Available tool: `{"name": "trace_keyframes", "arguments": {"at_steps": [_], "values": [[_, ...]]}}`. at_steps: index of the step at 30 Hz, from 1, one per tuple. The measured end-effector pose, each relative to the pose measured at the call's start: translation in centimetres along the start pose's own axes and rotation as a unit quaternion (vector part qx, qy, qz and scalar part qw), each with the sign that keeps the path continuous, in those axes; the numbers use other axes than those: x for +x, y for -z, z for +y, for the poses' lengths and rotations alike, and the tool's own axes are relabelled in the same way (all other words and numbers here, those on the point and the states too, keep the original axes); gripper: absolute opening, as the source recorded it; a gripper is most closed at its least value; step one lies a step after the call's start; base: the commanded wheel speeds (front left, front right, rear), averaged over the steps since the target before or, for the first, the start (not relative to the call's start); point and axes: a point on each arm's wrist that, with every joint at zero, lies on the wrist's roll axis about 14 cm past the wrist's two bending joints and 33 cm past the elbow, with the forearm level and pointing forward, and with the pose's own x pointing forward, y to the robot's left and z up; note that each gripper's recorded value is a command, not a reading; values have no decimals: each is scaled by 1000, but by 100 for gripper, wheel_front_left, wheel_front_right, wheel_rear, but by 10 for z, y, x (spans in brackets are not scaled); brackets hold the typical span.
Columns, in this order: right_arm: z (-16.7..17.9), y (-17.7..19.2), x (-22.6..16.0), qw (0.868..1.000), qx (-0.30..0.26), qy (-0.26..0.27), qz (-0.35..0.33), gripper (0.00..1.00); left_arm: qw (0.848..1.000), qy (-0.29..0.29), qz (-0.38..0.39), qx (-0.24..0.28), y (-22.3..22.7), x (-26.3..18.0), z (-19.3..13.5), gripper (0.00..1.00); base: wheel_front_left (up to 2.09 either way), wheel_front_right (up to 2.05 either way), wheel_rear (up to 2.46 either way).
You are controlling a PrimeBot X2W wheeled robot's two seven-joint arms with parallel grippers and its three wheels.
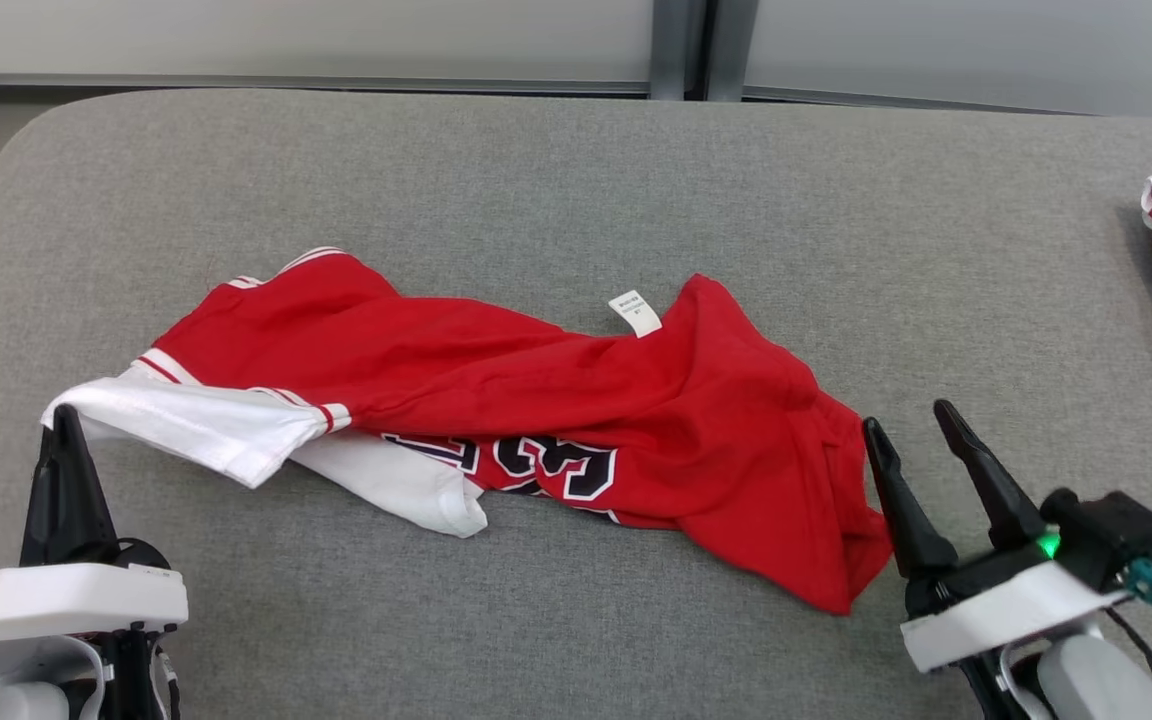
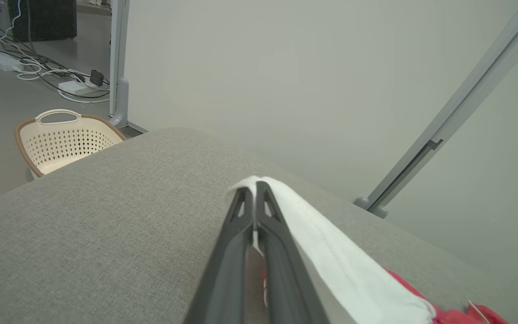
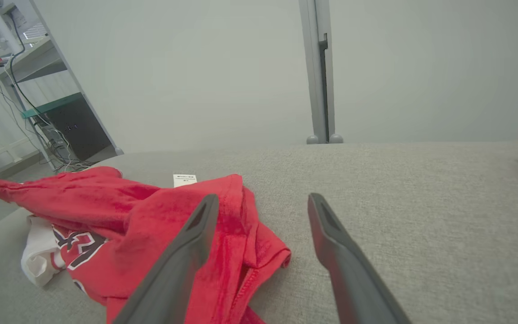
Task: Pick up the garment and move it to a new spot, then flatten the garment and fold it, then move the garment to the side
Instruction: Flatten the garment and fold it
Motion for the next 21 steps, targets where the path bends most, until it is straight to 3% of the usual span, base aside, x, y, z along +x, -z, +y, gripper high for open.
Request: {"name": "trace_keyframes", "arguments": {"at_steps": [6, 8, 11, 21], "values": [[4, -1, 60, 991, -25, -85, 103, 100, 1000, -7, 13, -2, 11, -2, 3, 0, 0, 0, 0], [13, 1, 76, 984, -10, -104, 145, 100, 1000, -9, 12, -2, 11, -2, 3, 0, 0, 0, 0], [22, 7, 94, 969, 17, -122, 213, 100, 1000, -13, 12, 0, 12, -2, 6, 0, 0, 0, 0], [9, 35, 122, 905, 18, -126, 407, 100, 999, -36, 16, 2, 17, -4, 20, 0, 0, 0, 0]]}}
